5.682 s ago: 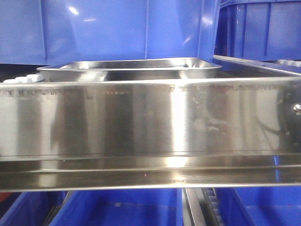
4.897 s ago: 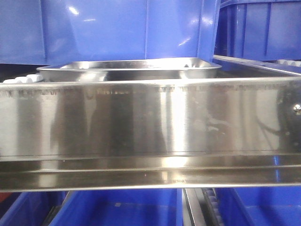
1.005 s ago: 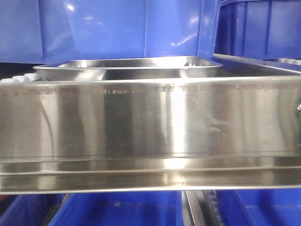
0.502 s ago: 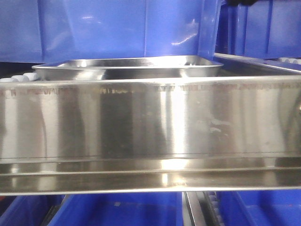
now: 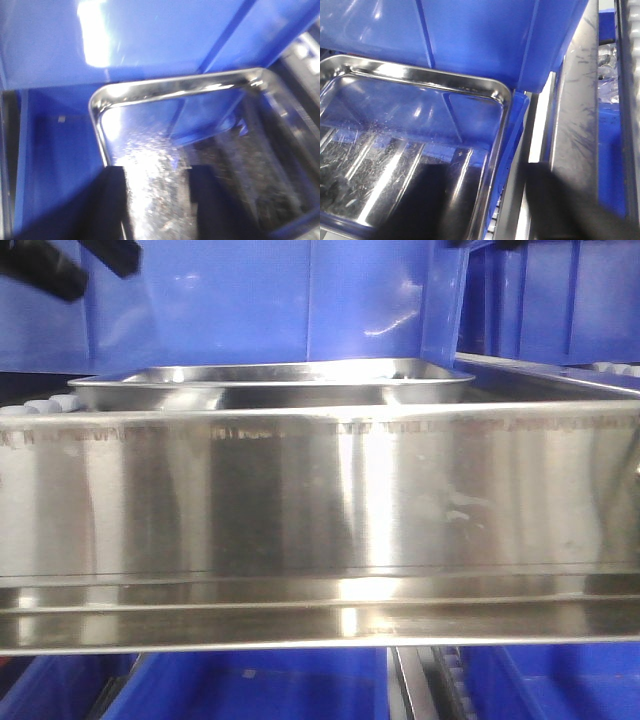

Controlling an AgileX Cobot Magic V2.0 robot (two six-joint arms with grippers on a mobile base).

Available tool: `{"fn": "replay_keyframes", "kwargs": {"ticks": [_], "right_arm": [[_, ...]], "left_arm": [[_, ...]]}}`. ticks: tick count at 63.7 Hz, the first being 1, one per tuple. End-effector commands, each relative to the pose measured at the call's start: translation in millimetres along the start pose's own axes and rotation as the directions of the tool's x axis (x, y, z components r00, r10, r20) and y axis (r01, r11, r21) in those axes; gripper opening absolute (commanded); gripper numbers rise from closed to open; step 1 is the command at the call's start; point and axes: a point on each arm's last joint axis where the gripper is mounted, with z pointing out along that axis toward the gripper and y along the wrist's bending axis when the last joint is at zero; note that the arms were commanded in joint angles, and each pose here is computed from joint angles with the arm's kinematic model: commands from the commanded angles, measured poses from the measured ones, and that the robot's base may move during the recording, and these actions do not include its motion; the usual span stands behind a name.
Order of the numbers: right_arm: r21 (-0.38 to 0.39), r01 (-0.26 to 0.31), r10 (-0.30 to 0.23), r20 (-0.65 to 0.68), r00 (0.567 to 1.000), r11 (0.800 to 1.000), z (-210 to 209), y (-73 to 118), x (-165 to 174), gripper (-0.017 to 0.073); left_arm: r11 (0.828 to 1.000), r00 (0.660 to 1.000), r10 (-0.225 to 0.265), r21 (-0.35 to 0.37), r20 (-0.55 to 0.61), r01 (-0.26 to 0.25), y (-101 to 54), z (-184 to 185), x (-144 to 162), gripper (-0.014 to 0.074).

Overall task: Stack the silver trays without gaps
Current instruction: 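Lower both grippers toward the opposite short edges of the silver tray, then close both grippers on the silver tray's rims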

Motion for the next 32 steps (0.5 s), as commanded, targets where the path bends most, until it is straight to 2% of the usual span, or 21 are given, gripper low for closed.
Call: {"fn": "replay_keyframes", "kwargs": {"ticks": [1, 6, 10, 14, 23, 32], "right_arm": [[-0.011, -0.025, 0.026, 0.015, 1.000, 1.000, 2, 3.0, -3, 0.0394], [0.001, -0.066, 0.066, -0.003, 0.998, 0.998, 10, 2.2, -2, 0.0351], [0.010, -0.064, 0.065, -0.023, 0.998, 0.998, 17, 3.3, 0, 0.0307], [0.020, -0.060, 0.061, -0.043, 0.997, 0.998, 23, 3.9, 2, 0.0277], [0.038, -0.057, 0.061, -0.089, 0.994, 0.998, 36, 5.5, 7, 0.0276], [0.051, -0.049, 0.055, -0.118, 0.992, 0.998, 48, 6.8, 10, 0.0276]], "left_arm": [[1.000, 0.998, 0.012, 0.003, 0.057, -0.012, -2.3, -1, -6, 0.0307], [1.000, 0.998, 0.001, 0.008, 0.068, -0.002, -2.8, -2, -7, 0.0306], [1.000, 0.998, 0.002, 0.007, 0.068, -0.003, -2.7, -2, -7, 0.0306], [1.000, 0.998, 0.029, -0.008, 0.057, -0.029, -1.5, -1, -6, 0.0306], [0.999, 1.000, 0.027, -0.020, 0.001, -0.027, 2.4, 2, -2, 0.0314], [0.999, 0.997, 0.018, -0.025, -0.074, -0.020, 5.6, 16, 4, 0.0394]]}}
